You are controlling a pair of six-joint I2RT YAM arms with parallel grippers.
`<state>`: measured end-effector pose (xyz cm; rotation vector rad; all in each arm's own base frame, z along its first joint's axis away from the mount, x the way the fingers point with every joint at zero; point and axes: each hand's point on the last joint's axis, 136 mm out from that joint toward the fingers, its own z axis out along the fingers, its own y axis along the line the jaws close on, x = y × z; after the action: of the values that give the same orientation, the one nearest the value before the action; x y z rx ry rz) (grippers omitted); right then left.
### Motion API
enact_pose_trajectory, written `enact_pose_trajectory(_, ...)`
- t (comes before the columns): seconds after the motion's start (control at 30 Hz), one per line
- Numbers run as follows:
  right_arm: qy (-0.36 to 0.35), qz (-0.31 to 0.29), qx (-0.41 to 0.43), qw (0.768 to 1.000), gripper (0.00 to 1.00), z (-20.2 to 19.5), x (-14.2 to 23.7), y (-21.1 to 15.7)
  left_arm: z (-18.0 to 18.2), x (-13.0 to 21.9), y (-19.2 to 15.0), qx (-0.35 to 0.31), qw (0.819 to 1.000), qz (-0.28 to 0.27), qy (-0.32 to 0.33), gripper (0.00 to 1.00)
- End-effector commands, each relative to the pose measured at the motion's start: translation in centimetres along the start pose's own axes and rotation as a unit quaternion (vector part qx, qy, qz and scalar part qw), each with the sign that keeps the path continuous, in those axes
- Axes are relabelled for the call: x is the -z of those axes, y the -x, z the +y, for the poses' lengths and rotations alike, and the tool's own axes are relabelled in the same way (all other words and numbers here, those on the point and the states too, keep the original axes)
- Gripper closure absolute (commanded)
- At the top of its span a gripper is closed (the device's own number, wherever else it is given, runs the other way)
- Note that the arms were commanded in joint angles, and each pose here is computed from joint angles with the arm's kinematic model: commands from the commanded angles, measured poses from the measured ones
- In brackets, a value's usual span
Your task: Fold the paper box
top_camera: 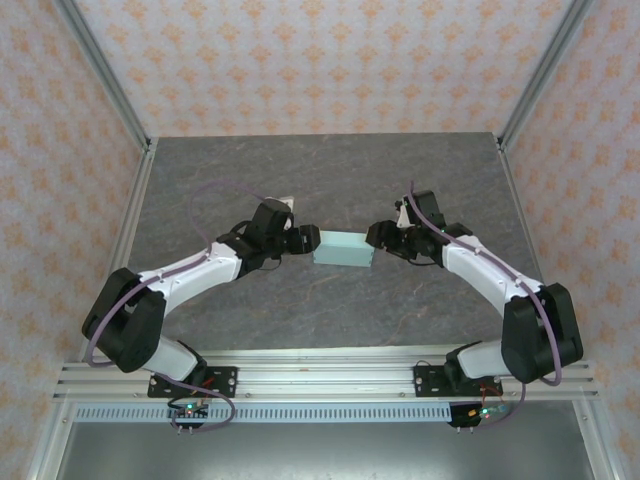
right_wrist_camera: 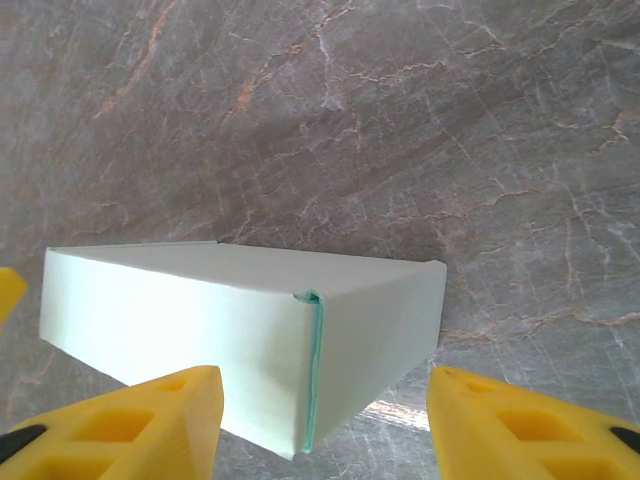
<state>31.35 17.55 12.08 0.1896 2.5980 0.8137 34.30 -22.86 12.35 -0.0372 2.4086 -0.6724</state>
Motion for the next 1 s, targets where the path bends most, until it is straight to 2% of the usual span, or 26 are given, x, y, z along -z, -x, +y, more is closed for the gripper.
enact_pose_trajectory(0.0,0.018,0.012,0.009,1.0,0.43,0.5,-0.5,0.0,-0.7,-0.2,0.0,-0.001,0.999,0.009,-0.031,0.34)
enact_pose_trajectory(0.13,0.015,0.021,0.012,1.0,0.45,0.3,-1.0,-0.2,-0.8,-0.9,-0.1,0.006,0.999,0.026,-0.047,0.35)
enact_pose_trajectory(0.5,0.01,0.038,0.015,0.999,0.51,-0.1,-1.4,-0.8,-1.4,-2.1,-0.7,0.012,0.996,0.054,-0.07,0.48)
enact_pose_trajectory(0.97,-0.034,0.095,0.007,0.995,0.65,-4.5,-2.9,-4.1,1.9,-2.9,-5.0,0.025,0.994,0.098,-0.03,0.61)
